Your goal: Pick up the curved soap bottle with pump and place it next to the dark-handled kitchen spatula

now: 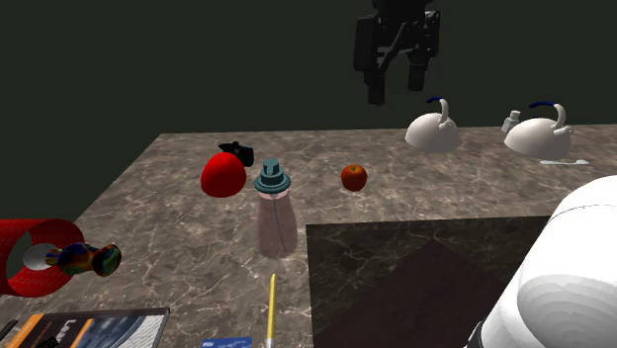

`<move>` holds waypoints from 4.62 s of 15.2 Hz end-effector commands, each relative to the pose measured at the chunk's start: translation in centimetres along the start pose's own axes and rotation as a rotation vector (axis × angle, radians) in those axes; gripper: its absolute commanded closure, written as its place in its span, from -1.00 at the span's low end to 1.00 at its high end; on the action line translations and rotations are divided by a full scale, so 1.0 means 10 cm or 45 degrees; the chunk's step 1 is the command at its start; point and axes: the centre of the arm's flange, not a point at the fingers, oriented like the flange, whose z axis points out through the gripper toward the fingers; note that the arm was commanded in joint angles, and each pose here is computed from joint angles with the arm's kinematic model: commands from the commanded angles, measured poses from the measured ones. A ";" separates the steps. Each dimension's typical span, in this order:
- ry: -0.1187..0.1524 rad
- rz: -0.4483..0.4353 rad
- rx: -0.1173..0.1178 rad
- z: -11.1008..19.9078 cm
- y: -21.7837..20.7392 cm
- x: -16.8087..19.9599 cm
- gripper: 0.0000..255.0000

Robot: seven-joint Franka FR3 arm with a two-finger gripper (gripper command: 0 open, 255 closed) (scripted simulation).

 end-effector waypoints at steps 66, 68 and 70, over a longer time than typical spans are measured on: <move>0.063 0.029 -0.018 0.30 -1.16 1.67 1.00; 0.063 0.029 -0.018 0.20 -1.16 1.66 1.00; 0.063 0.029 -0.018 0.09 -1.16 1.65 1.00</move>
